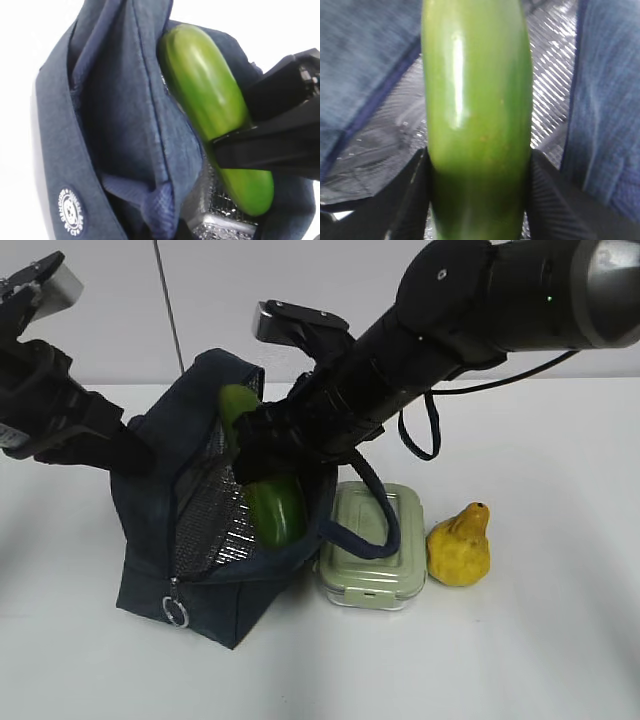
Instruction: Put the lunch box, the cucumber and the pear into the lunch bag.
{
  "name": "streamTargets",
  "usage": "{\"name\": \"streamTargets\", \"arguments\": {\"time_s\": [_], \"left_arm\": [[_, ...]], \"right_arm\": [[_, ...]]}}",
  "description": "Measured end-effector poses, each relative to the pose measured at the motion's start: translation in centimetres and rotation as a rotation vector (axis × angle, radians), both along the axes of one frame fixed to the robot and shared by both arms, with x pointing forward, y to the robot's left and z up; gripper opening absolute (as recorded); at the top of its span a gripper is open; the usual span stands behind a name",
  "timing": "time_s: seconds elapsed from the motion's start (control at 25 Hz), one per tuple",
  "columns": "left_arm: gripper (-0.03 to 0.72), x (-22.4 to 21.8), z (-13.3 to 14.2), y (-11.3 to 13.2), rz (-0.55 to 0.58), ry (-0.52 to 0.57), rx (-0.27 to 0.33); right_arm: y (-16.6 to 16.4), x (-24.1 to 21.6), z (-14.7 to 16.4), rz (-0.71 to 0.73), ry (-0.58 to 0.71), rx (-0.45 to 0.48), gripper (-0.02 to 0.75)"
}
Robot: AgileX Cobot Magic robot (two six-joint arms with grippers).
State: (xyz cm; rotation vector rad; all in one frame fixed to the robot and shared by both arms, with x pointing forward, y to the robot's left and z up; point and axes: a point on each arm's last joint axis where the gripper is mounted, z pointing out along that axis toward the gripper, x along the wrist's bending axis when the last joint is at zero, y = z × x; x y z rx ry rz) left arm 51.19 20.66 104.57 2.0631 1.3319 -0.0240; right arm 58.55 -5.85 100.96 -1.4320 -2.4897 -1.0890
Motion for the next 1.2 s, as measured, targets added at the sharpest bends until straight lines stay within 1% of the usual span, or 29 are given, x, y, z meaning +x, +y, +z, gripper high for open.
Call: {"name": "streamTargets", "arguments": {"time_s": [0.4, 0.48, 0.56, 0.64, 0.76, 0.84, 1.08, 1.2], "left_arm": [[0.002, -0.2, 0.2, 0.0, -0.005, 0.002, -0.008], [0.002, -0.4, 0.4, 0.0, -0.01, 0.002, -0.009], [0.002, -0.4, 0.4, 0.0, -0.011, 0.002, -0.01], [0.002, -0.4, 0.4, 0.0, -0.011, 0.002, -0.009], [0.002, -0.4, 0.4, 0.0, -0.011, 0.002, -0.008], [0.002, -0.4, 0.4, 0.0, -0.011, 0.002, -0.008], [0.002, -0.4, 0.4, 0.0, -0.011, 0.001, -0.007], [0.002, -0.4, 0.4, 0.0, -0.012, 0.001, -0.006]], "right_arm": [[0.1, 0.4, -1.9, -0.016, 0.059, -0.034, 0.377], [0.3, 0.6, -1.7, -0.012, 0.061, -0.024, 0.377], [0.7, 0.7, -1.2, 0.022, 0.058, -0.013, 0.382], [0.9, 0.9, -0.6, 0.046, 0.049, -0.002, 0.429], [1.3, 1.0, 0.8, 0.084, 0.037, 0.01, 0.528], [1.4, 1.1, 1.4, 0.099, 0.035, 0.015, 0.549], [1.4, 0.9, 1.8, 0.134, 0.051, 0.006, 0.549], [1.2, 0.7, 1.7, 0.157, 0.053, -0.03, 0.519]]}}
